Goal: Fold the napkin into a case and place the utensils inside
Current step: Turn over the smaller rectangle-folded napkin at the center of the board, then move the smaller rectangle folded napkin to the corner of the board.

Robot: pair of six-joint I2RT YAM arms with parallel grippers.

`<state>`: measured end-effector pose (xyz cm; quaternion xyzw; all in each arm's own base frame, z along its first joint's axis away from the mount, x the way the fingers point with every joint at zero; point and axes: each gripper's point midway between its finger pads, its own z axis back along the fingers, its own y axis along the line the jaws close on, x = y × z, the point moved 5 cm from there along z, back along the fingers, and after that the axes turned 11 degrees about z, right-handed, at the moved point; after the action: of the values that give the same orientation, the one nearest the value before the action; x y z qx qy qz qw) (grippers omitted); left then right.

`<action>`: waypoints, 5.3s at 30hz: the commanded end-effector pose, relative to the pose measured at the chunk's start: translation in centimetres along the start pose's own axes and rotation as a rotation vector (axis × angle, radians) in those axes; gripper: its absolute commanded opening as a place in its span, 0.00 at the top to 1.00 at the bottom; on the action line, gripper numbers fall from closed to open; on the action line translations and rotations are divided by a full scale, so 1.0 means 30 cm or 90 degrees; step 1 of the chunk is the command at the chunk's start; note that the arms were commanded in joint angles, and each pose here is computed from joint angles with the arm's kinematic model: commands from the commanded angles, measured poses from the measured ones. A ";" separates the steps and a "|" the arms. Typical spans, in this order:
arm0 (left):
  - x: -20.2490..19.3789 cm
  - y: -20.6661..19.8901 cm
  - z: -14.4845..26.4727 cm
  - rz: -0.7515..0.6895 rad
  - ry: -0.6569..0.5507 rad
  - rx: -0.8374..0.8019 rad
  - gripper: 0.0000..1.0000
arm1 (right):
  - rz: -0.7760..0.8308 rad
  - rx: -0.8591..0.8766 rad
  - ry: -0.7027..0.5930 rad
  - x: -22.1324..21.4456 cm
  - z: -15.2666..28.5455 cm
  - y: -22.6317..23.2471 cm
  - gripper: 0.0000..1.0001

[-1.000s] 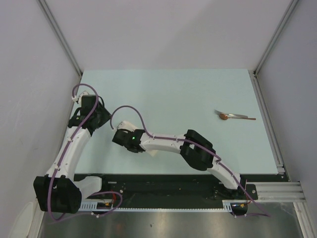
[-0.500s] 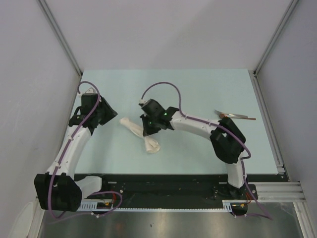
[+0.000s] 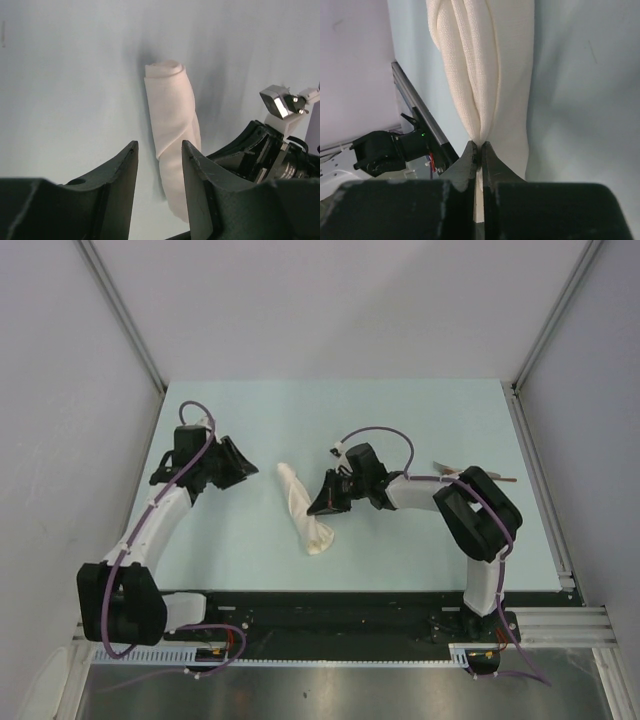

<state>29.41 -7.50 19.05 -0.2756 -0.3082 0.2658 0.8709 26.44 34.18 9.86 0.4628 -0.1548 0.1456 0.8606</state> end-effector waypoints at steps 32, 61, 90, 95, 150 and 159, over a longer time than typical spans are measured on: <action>-0.272 -0.204 -0.486 -0.022 0.268 -0.055 0.63 | 0.109 -0.123 -0.035 -0.096 0.184 -0.080 0.68; -0.041 -0.258 -0.086 -0.086 0.015 -0.094 0.53 | 0.079 -0.329 -0.050 -0.164 0.019 0.178 0.55; 0.078 -0.451 -0.517 -0.196 0.092 -0.025 0.56 | -0.041 -0.536 -0.147 0.393 0.263 -0.533 0.59; 0.061 -0.457 -0.590 -0.244 0.150 -0.044 0.57 | -0.037 -0.500 -0.132 0.491 0.280 -0.535 0.58; -0.442 -0.157 -0.548 0.043 0.380 -0.107 0.97 | -0.157 -0.369 -0.234 0.241 0.486 -0.400 0.47; -0.819 -0.270 -0.343 0.203 0.383 -0.089 0.97 | -0.129 -0.511 -0.265 0.115 0.780 -0.326 0.46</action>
<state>24.42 -28.68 5.19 -0.4231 0.0068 0.2005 0.8836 34.10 13.13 16.85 0.2038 -0.3473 -0.1031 0.9095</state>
